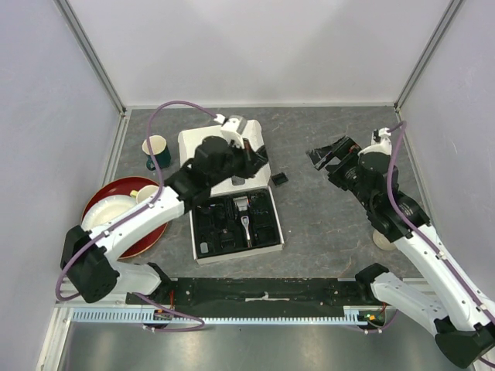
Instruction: Sort the hair-cutting tools
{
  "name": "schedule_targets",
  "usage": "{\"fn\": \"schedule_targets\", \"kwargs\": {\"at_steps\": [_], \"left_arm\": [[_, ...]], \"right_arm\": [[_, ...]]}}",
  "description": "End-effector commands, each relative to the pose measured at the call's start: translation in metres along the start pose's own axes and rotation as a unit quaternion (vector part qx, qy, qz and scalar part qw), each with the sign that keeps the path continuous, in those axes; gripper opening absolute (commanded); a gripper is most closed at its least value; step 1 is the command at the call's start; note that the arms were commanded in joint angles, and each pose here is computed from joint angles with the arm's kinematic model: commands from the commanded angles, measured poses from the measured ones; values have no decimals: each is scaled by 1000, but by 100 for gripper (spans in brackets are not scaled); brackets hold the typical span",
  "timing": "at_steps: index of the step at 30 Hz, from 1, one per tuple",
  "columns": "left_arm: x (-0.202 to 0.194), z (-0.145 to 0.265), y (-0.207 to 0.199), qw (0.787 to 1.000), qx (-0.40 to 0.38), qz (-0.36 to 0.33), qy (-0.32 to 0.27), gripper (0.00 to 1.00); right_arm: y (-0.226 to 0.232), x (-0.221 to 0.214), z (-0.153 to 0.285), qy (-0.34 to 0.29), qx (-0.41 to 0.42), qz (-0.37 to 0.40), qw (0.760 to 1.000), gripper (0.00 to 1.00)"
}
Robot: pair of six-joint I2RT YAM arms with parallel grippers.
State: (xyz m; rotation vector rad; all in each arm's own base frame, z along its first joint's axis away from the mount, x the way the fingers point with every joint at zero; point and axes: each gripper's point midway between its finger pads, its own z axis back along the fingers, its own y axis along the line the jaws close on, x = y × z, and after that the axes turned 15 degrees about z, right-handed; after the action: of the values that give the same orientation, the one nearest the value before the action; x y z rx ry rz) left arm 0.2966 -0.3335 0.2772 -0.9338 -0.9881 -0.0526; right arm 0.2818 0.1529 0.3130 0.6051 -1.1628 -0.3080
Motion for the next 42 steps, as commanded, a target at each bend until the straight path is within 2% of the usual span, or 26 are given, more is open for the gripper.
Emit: {"fn": "schedule_targets", "kwargs": {"at_steps": [1,2,8,13,17,23,42], "left_arm": [[-36,35,35,983,43,88,154,2],[-43,40,34,978,31,99,181,2],[-77,44,57,958,41,144,244,2],[-111,35,62,935,16,183,302,2],[-139,29,78,917,34,211,336,2],[-159,21,89,905,34,235,352,2],[-181,20,103,885,61,292,358,2]], "right_arm": [[-32,-26,-5,39,-50,71,995,97],[-41,-37,-8,56,-60,79,994,97],[-68,-92,-13,141,-75,94,983,96],[-85,-112,-13,167,-91,101,977,96],[-89,-119,-15,177,-96,101,974,96],[-91,-123,-19,187,-100,107,972,96],[-105,-138,-19,202,-115,107,967,95]]}}
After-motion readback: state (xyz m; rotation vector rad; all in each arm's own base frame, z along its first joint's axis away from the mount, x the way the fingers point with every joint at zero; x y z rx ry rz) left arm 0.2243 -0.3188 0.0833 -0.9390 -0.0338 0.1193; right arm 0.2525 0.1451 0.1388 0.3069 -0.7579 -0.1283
